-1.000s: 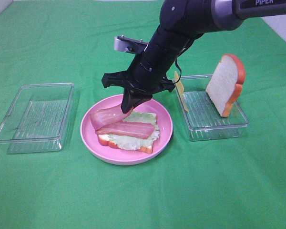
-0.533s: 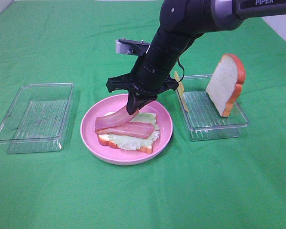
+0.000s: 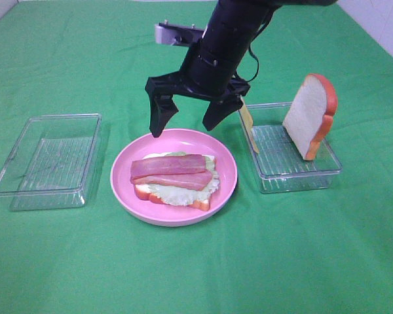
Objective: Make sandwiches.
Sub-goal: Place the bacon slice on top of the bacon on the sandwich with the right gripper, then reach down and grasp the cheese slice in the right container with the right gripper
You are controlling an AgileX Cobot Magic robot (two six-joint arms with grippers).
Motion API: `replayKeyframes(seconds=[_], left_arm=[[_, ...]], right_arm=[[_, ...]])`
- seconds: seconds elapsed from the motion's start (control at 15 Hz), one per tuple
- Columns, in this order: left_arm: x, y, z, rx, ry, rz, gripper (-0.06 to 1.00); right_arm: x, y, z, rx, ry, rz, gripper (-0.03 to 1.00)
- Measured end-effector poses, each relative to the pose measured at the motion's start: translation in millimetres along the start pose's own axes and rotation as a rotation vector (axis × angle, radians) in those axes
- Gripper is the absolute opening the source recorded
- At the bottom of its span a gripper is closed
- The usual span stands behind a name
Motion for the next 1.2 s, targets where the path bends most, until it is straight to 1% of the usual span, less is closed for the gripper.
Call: replayKeyframes(seconds=[0.07,0.2,0.33,0.4,0.47,0.6,0.73,0.87,1.2], left_arm=[[0,0,0,0.0,0.0,0.0,0.97],[0,0,0,0.0,0.0,0.0,0.97],[0,0,0,0.0,0.0,0.0,0.97],[0,0,0,0.0,0.0,0.0,0.97],[0,0,0,0.0,0.0,0.0,0.97],[0,0,0,0.0,0.0,0.0,0.97],[0,0,0,0.0,0.0,0.0,0.97],[0,0,0,0.0,0.0,0.0,0.97],[-1,0,0,0.001,-0.003,-0.002,0.97]], right_arm=[[0,1,-12,0.007,-0.019,0.026,0.97],[-9,2,-33,0.034,-0.098,0.095,0.98],[-23,10,-51,0.003,-0.203,0.109,0.98],[-27,11,-55,-0.005,-0.224,0.113,0.98],[-42,11,-62,-0.016,-0.243,0.148,0.98],[-67,5,-65,-0.02,-0.216,0.231,0.98],[-84,1,-61,-0.014,-0.198,0.28,0.98],[-95,-2,-50,0.006,-0.192,0.303,0.98],[-114,7,-23,-0.032,-0.206,0.318,0.98]])
Point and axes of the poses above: a point on each arm's last joint axis where the gripper is mounted, z pointing out along that axis toward the gripper, x along the wrist's bending axis when the last joint is at zero, y = z × x, the point moved 8 cm from there along z, pointing out along that axis toward the gripper, and after that the axes turned 11 degrees about -z, right-handed, at the moved point
